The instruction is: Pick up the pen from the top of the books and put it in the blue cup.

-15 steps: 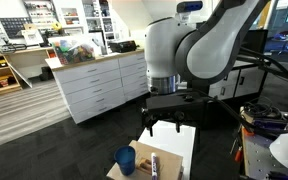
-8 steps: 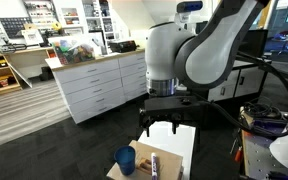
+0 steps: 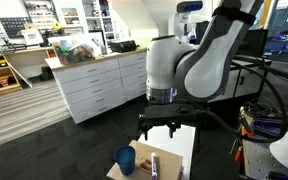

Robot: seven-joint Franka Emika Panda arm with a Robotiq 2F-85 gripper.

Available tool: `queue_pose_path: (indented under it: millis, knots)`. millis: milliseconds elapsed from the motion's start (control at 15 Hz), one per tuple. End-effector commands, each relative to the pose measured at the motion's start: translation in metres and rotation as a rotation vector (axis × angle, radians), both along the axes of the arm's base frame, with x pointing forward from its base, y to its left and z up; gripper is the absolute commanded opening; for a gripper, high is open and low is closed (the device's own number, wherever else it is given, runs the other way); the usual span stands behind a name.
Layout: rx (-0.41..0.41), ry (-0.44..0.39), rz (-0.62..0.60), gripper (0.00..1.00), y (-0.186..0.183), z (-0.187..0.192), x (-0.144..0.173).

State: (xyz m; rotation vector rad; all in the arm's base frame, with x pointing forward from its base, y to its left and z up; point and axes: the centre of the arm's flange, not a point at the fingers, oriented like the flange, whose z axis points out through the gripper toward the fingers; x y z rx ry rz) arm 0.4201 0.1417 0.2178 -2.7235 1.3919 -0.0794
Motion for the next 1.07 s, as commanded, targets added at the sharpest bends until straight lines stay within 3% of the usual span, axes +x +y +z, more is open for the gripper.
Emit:
queue_pose_path:
  millis: [0, 533, 1000]
  knots:
    - [0.005, -0.018, -0.034, 1.00, 0.007, -0.019, 0.012]
    - [0.007, 0.010, -0.039, 1.00, 0.027, -0.034, 0.033]
    - [-0.017, 0.024, -0.064, 1.00, 0.019, -0.036, 0.031]
